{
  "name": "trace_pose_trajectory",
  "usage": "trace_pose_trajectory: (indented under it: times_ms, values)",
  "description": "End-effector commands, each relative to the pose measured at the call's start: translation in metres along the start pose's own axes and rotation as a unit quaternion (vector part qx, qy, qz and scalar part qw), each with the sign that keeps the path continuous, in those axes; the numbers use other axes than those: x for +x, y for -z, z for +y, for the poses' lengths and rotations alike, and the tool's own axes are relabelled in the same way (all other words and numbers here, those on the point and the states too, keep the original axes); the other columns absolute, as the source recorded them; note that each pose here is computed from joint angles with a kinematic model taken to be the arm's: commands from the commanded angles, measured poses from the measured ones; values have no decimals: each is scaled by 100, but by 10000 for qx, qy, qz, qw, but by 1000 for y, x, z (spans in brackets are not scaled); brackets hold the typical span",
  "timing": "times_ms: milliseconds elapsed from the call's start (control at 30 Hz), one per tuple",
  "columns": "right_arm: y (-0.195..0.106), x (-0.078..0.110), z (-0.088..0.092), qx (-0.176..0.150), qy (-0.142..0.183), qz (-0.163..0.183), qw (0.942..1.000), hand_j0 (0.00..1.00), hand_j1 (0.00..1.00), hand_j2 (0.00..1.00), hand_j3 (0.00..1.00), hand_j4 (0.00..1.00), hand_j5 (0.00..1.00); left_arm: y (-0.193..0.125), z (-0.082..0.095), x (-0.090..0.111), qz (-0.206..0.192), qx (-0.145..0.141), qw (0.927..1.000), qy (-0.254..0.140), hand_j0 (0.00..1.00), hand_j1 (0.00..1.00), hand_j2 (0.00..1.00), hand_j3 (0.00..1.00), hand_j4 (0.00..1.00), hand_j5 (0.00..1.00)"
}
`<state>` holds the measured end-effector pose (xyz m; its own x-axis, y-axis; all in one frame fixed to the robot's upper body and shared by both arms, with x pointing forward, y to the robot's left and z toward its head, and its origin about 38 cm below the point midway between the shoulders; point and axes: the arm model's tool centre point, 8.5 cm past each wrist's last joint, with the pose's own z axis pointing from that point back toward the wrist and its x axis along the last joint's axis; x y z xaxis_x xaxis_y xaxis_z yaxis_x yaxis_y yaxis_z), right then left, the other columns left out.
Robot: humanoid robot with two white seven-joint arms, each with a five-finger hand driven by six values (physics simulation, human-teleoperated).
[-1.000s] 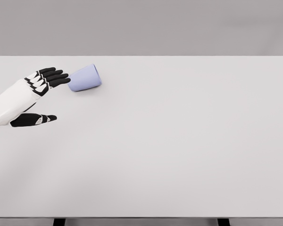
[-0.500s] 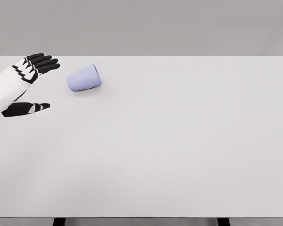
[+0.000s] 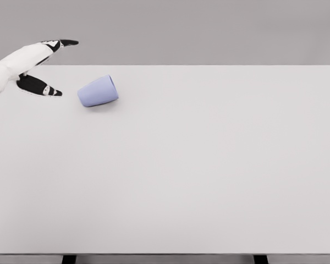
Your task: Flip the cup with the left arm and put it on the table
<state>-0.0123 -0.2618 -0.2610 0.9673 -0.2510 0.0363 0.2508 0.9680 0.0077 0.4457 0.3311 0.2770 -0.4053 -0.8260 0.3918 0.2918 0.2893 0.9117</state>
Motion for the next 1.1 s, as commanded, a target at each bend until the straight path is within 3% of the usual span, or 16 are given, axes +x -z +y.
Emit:
trace_pose_trajectory:
  times_ms: [0, 100, 267, 333, 500, 567, 833, 1000, 1067]
  values:
    - [0, 0, 0, 1, 0, 1, 10000, 100, 100, 100, 100, 100, 100, 14, -19, -11, 589, -237, 9940, -889, 100, 100, 100, 100, 100, 100]
    - [0, 0, 0, 1, 0, -6, 10000, 100, 100, 100, 100, 100, 100, 26, -21, -10, 813, -207, 9866, -1398, 100, 100, 100, 100, 100, 100]
    - [0, 0, 0, 1, 0, 1, 10000, 100, 100, 100, 100, 100, 100, 59, -30, 19, 523, -438, 9886, -1343, 100, 100, 100, 100, 100, 100]
    - [0, 0, 0, 1, 0, 1, 10000, 100, 100, 100, 100, 100, 100, 73, -34, 9, 682, -516, 9849, -1506, 100, 100, 100, 100, 100, 100]
    - [0, 0, 0, 1, 0, -6, 10000, 100, 100, 100, 100, 100, 100, 80, -51, 0, 1625, -660, 9586, -2245, 100, 100, 100, 100, 100, 100]
    - [0, 0, 0, 1, 0, 1, 10000, 100, 100, 100, 100, 100, 100, 87, -55, 5, 1910, -611, 9543, -2215, 100, 100, 100, 100, 100, 100]
    - [0, 0, 0, 1, 0, 1, 10000, 100, 100, 100, 100, 100, 100, 103, -61, 22, 2062, -447, 9615, -1762, 100, 100, 100, 100, 100, 100]
    - [0, 0, 0, 1, 0, 1, 10000, 100, 100, 100, 100, 100, 100, 111, -75, 34, 2019, -644, 9642, -1593, 100, 100, 100, 100, 100, 100]
    - [0, 0, 0, 1, 0, -6, 10000, 100, 100, 100, 100, 100, 100, 117, -80, 25, 2171, -739, 9592, -1652, 100, 100, 100, 100, 100, 100]
